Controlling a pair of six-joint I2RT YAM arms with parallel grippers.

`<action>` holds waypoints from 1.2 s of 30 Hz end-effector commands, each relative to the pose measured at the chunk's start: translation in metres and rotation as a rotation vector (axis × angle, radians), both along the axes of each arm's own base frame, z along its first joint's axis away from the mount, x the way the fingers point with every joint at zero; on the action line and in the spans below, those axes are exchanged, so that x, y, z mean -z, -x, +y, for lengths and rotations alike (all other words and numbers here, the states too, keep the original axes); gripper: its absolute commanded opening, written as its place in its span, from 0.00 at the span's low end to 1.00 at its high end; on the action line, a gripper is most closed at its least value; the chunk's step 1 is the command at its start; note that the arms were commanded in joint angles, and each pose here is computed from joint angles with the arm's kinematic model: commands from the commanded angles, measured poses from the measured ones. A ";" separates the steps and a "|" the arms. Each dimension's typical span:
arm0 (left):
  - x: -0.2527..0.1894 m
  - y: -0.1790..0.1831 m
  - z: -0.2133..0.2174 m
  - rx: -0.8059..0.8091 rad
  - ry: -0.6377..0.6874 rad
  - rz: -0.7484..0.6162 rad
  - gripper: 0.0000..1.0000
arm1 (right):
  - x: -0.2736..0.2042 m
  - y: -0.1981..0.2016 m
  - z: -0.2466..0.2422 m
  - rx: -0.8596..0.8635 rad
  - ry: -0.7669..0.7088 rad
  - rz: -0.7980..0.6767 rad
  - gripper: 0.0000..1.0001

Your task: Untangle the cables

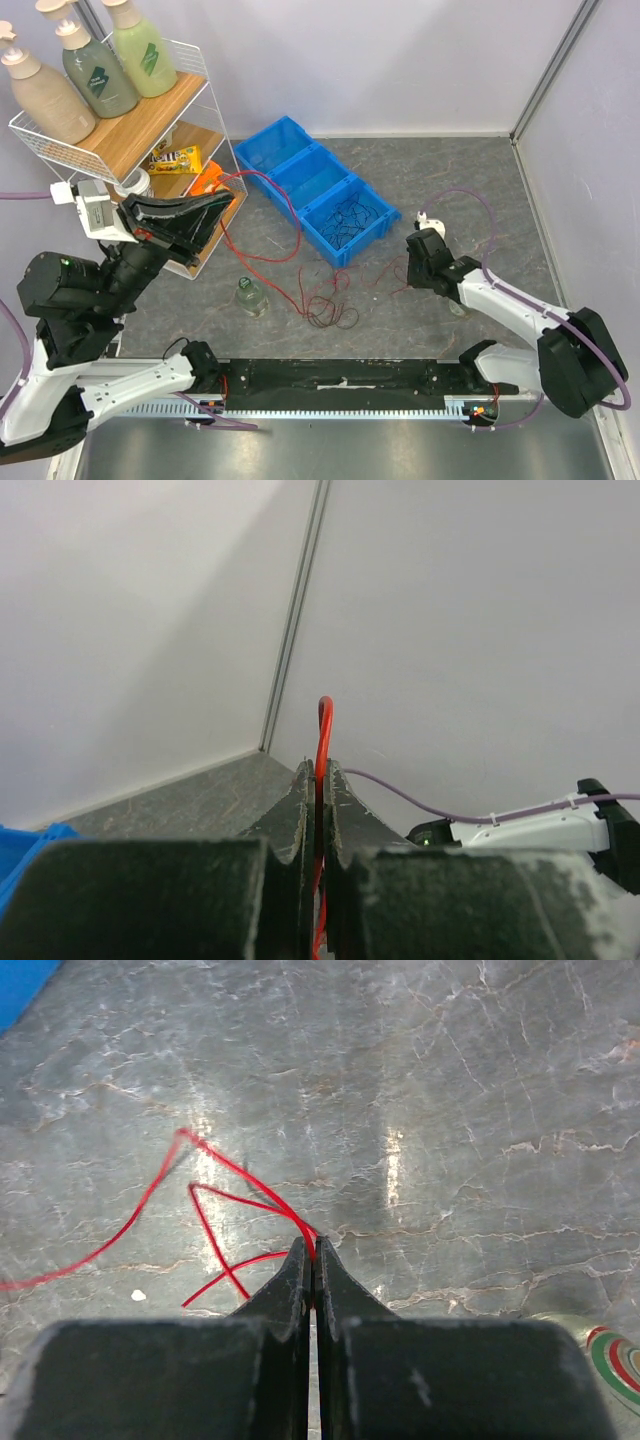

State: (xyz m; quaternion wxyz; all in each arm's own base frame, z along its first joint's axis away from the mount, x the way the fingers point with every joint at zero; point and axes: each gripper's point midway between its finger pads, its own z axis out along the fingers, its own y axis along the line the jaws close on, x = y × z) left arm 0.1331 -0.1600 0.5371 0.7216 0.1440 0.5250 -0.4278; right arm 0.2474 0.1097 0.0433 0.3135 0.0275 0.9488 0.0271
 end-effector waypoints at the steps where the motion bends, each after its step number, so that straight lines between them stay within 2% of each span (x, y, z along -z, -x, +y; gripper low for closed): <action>1: -0.017 -0.010 -0.011 -0.006 0.032 -0.005 0.02 | -0.030 -0.016 0.012 -0.049 -0.040 -0.086 0.00; 4: -0.020 -0.021 -0.019 -0.026 0.035 0.011 0.02 | -0.008 -0.009 0.014 -0.040 -0.012 0.026 0.00; 6: -0.025 -0.026 -0.025 -0.029 0.023 0.011 0.02 | 0.000 -0.004 0.030 -0.102 -0.043 0.061 0.09; 9: -0.022 -0.030 -0.036 -0.018 0.002 0.012 0.02 | -0.016 -0.003 0.050 -0.187 -0.082 0.011 0.23; 13: 0.002 -0.047 -0.051 -0.041 -0.054 0.069 0.02 | -0.070 -0.011 0.060 -0.264 -0.116 -0.117 0.55; 17: 0.037 -0.069 -0.071 -0.076 -0.166 0.164 0.02 | -0.138 -0.015 0.069 -0.370 -0.175 -0.298 0.75; 20: 0.059 -0.077 -0.087 -0.063 -0.249 0.208 0.02 | -0.198 -0.015 0.074 -0.443 -0.209 -0.454 0.84; 24: 0.089 -0.079 -0.100 -0.031 -0.363 0.263 0.02 | -0.282 -0.005 0.103 -0.628 -0.340 -0.655 0.92; 28: 0.110 -0.069 -0.114 0.065 -0.434 0.298 0.02 | -0.326 0.012 0.147 -0.918 -0.462 -0.739 0.98; 32: 0.118 -0.063 -0.119 0.107 -0.452 0.322 0.02 | -0.331 0.014 0.167 -1.063 -0.492 -0.741 0.98; 36: 0.122 -0.060 -0.122 0.128 -0.449 0.342 0.02 | -0.331 0.033 0.191 -1.189 -0.623 -0.690 0.98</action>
